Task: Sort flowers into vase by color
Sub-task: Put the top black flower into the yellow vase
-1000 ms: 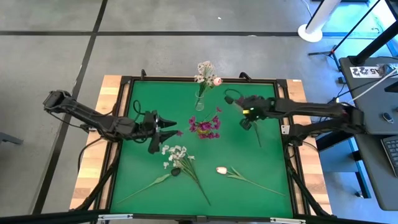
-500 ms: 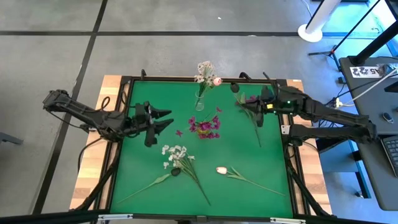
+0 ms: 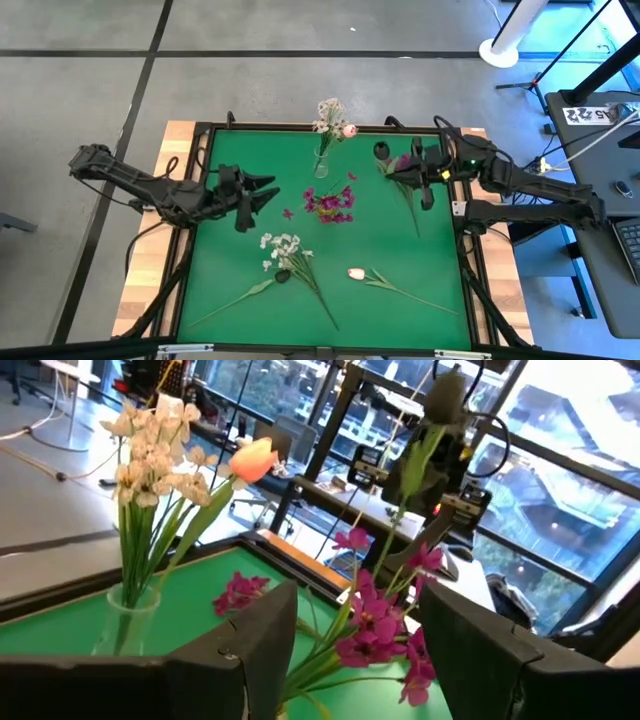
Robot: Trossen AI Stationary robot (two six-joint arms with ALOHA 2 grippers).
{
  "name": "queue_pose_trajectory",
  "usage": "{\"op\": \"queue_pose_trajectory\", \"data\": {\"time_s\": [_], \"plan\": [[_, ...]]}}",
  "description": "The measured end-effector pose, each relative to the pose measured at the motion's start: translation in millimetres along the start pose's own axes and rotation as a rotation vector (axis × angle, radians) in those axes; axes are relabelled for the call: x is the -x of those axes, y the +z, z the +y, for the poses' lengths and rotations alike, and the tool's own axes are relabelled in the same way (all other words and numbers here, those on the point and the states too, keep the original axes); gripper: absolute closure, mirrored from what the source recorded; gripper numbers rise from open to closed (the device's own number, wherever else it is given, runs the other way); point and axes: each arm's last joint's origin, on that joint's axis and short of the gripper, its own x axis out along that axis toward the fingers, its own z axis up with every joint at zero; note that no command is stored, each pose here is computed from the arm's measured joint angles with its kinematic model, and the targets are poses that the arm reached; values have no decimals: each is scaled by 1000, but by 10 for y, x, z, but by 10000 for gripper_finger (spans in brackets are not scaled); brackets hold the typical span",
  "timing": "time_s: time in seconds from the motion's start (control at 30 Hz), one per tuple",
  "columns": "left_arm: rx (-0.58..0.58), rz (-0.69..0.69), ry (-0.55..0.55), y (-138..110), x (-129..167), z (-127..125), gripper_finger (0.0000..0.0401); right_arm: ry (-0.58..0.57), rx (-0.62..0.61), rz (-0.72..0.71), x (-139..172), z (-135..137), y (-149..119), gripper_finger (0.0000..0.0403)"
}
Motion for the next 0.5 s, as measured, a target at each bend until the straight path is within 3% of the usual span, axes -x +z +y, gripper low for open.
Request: {"op": "queue_pose_trajectory", "data": {"time_s": [0.3,0.5], "plan": [[-33,23,11,-79,-51,-16,195,143,49,-38,-173,-29,9,397],[-65,28,13,-91,-57,-17,195,324,137,-126,-360,-57,40,398]]}}
